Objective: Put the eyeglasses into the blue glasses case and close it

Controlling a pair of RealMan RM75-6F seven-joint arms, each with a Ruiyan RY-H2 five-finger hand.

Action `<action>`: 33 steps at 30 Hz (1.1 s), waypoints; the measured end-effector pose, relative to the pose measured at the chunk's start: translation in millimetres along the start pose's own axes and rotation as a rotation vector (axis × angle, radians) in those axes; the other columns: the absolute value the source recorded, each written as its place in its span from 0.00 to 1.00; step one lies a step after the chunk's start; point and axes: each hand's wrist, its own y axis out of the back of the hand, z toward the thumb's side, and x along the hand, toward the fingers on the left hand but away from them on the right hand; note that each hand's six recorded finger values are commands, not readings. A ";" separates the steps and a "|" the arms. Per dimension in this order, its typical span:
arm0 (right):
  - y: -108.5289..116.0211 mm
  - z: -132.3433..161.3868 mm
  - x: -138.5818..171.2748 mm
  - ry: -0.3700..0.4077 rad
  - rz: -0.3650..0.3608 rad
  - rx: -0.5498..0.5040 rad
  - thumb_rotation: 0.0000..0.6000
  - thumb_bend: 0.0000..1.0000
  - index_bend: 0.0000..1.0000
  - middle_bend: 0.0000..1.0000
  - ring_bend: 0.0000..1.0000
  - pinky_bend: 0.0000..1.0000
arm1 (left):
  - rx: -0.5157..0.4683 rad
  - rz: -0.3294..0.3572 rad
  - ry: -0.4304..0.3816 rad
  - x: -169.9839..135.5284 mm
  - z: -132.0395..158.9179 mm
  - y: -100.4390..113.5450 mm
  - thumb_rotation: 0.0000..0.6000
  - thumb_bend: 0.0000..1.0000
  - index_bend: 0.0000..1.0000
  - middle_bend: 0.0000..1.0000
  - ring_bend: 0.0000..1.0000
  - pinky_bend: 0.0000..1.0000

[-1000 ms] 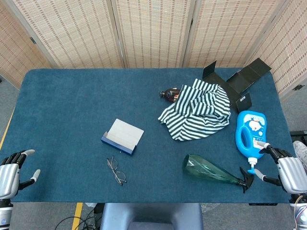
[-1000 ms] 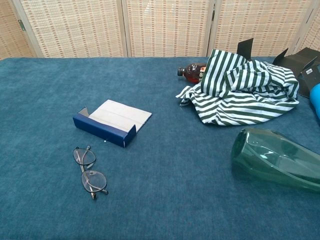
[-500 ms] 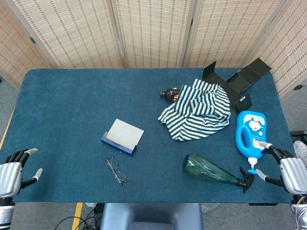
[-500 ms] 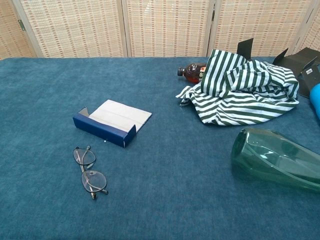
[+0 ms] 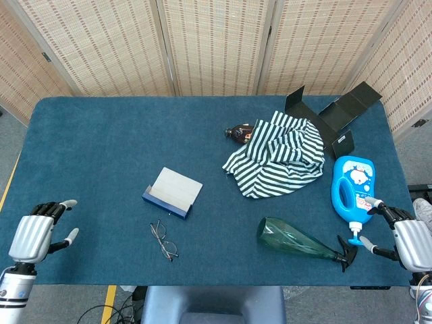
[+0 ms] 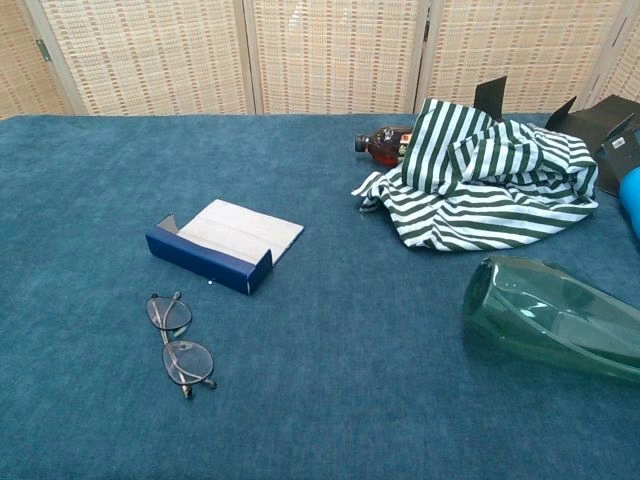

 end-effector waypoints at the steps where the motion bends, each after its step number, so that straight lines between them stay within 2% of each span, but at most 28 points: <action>1: 0.2 0.5 -0.6 0.001 0.000 0.001 1.00 0.18 0.18 0.39 0.37 0.36 | 0.003 -0.004 -0.039 7.8 6.8 0.0 1.00 0.32 0.30 0.58 0.49 0.56; 5: -0.1 0.4 -1.6 -0.003 0.002 0.003 1.00 0.18 0.18 0.39 0.37 0.36 | 0.013 -0.045 -0.162 31.6 30.0 -4.7 1.00 0.32 0.30 0.76 0.65 0.81; 7: -0.6 0.1 -2.0 -0.006 0.005 0.003 1.00 0.18 0.18 0.39 0.37 0.36 | 0.020 -0.082 -0.227 44.1 42.8 -9.8 1.00 0.35 0.28 0.84 0.74 0.89; 10: -0.8 -0.4 -2.0 -0.010 0.006 0.005 1.00 0.18 0.18 0.39 0.37 0.36 | 0.031 -0.149 -0.312 61.6 61.4 -19.2 1.00 0.45 0.26 0.93 0.87 0.97; 16: -0.9 -2.7 -1.0 -0.023 0.008 0.006 1.00 0.19 0.18 0.39 0.37 0.36 | 0.078 -0.271 -0.456 91.3 100.6 -36.2 1.00 0.56 0.24 0.99 0.93 1.00; 20: -1.6 -3.2 -1.4 -0.025 0.010 0.005 1.00 0.19 0.18 0.39 0.37 0.36 | 0.115 -0.342 -0.494 101.1 116.3 -48.5 1.00 0.57 0.23 1.00 0.93 1.00; 26: -2.5 -5.1 -1.9 -0.028 0.012 0.004 1.00 0.19 0.18 0.39 0.37 0.36 | 0.144 -0.415 -0.484 118.3 130.7 -65.9 1.00 0.57 0.21 1.00 0.93 1.00; 33: -0.6 -9.1 0.9 -0.039 0.006 0.001 1.00 0.19 0.18 0.39 0.38 0.36 | 0.187 -0.470 -0.425 137.6 128.5 -82.3 1.00 0.57 0.21 1.00 0.93 1.00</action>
